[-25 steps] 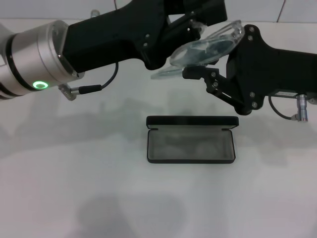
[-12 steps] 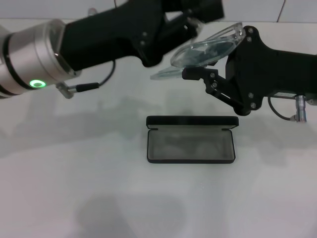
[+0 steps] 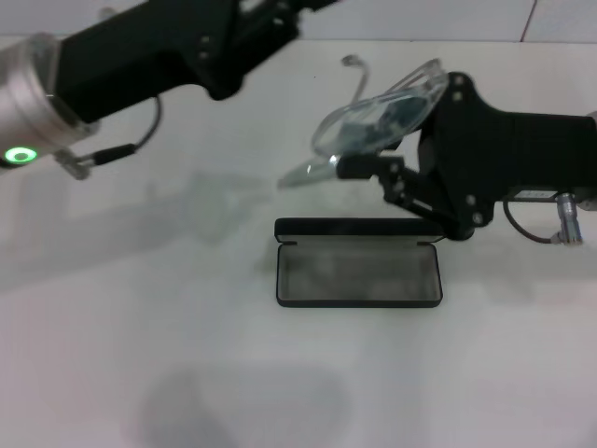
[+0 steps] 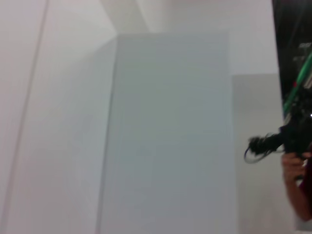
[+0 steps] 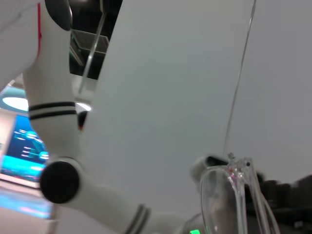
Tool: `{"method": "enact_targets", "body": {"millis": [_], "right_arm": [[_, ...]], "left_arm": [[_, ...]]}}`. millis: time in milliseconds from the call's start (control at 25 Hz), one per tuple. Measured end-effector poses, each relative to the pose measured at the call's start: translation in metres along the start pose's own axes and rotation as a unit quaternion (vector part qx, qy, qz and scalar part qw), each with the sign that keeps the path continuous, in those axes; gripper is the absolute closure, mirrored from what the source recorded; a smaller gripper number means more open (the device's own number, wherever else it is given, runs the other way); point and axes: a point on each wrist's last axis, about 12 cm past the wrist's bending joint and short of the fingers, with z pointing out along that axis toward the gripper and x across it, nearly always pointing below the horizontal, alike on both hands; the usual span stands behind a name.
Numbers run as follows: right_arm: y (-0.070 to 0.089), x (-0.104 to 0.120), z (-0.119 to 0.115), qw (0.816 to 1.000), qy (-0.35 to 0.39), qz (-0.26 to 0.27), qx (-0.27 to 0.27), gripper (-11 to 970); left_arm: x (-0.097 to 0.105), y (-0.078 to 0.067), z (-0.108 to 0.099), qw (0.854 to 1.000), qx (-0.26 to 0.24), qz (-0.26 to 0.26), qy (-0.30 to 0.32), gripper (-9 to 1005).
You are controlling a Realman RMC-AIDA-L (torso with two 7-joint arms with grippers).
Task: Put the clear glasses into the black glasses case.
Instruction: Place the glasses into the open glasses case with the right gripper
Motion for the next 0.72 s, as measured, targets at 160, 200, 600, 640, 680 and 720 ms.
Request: {"method": "enact_targets", "body": {"millis": [160, 200, 600, 640, 680, 720], "right_arm": [[-0.005, -0.018, 0.012, 0.988, 0.091, 0.092, -0.083, 841], [-0.007, -0.024, 0.014, 0.981, 0.126, 0.114, -0.097, 841], [-0.029, -0.071, 0.061, 0.846, 0.472, 0.238, -0.077, 841], [-0.03, -0.069, 0.066, 0.833, 0.491, 0.243, -0.078, 841], [-0.031, -0.066, 0.073, 0.815, 0.52, 0.245, -0.078, 841], [-0.031, -0.062, 0.081, 0.797, 0.547, 0.245, -0.081, 840]], "left_arm": [[-0.01, 0.007, -0.029, 0.999, -0.047, 0.023, 0.014, 801], [-0.013, 0.008, -0.037, 0.998, -0.06, 0.029, 0.018, 801], [-0.03, -0.006, -0.11, 0.987, -0.144, 0.051, 0.05, 801], [-0.029, -0.009, -0.114, 0.986, -0.148, 0.05, 0.055, 800], [-0.028, -0.011, -0.117, 0.986, -0.15, 0.048, 0.058, 800], [-0.026, -0.014, -0.12, 0.985, -0.152, 0.045, 0.063, 800]]}}
